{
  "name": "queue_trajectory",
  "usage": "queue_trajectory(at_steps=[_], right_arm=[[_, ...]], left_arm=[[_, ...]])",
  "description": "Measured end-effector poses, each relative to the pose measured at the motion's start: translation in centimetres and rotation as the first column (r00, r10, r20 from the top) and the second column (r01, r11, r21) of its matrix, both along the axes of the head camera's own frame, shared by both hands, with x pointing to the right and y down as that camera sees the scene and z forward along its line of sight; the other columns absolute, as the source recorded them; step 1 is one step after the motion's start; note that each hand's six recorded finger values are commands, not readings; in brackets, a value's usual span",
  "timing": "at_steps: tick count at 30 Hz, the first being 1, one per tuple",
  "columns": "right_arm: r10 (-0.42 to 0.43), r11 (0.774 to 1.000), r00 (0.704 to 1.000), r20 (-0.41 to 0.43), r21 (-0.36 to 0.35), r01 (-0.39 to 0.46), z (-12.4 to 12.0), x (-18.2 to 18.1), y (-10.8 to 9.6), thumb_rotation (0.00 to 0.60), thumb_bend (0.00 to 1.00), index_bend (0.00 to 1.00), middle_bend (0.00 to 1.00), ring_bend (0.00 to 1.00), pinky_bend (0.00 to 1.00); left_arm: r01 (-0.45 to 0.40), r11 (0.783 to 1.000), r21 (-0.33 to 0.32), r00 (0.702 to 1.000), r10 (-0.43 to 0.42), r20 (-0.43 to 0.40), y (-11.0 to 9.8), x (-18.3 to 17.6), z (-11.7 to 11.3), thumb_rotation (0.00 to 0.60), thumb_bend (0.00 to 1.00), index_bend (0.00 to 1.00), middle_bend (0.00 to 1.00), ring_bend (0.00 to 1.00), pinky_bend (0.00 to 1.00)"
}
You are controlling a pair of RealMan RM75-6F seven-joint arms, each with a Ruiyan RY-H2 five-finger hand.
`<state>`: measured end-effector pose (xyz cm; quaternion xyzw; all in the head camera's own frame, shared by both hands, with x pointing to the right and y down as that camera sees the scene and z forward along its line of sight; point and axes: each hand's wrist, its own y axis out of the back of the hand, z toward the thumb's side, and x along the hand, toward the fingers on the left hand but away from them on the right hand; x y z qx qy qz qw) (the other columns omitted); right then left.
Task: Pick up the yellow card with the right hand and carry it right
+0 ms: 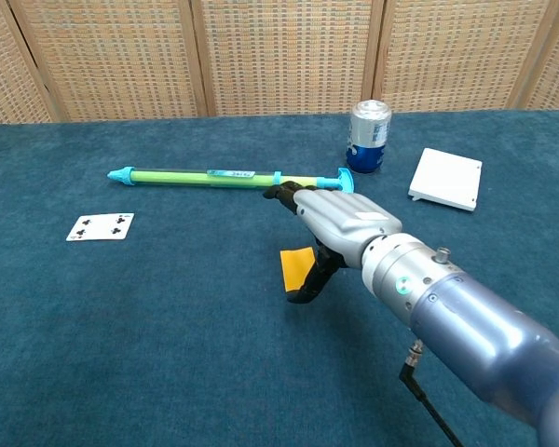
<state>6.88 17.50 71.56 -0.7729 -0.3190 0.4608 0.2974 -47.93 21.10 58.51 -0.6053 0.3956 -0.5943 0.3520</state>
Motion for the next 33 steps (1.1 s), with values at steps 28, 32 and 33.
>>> queue_trajectory(at_steps=[28, 32, 33], right_arm=[[0.028, 0.999, 0.995, -0.092, -0.014, -0.029, 3.5, 0.8, -1.5, 0.600, 0.35, 0.04, 0.00, 0.00, 0.00], [0.035, 0.999, 0.996, -0.085, -0.010, -0.036, 3.6, 0.8, -1.7, 0.600, 0.48, 0.05, 0.00, 0.00, 0.00], [0.036, 0.999, 0.996, -0.083, -0.007, -0.037, 3.6, 0.8, -1.8, 0.600, 0.51, 0.06, 0.00, 0.00, 0.00]], left_arm=[[0.010, 1.000, -0.016, 1.000, -0.010, -0.012, 0.1, -0.2, 0.1, 0.600, 0.17, 0.00, 0.00, 0.00, 0.00], [0.003, 1.000, -0.021, 1.000, -0.004, -0.011, 0.2, 0.0, 0.2, 0.600, 0.17, 0.00, 0.00, 0.00, 0.00], [0.002, 1.000, -0.022, 1.000, -0.002, -0.011, 0.2, 0.0, 0.3, 0.600, 0.17, 0.00, 0.00, 0.00, 0.00]])
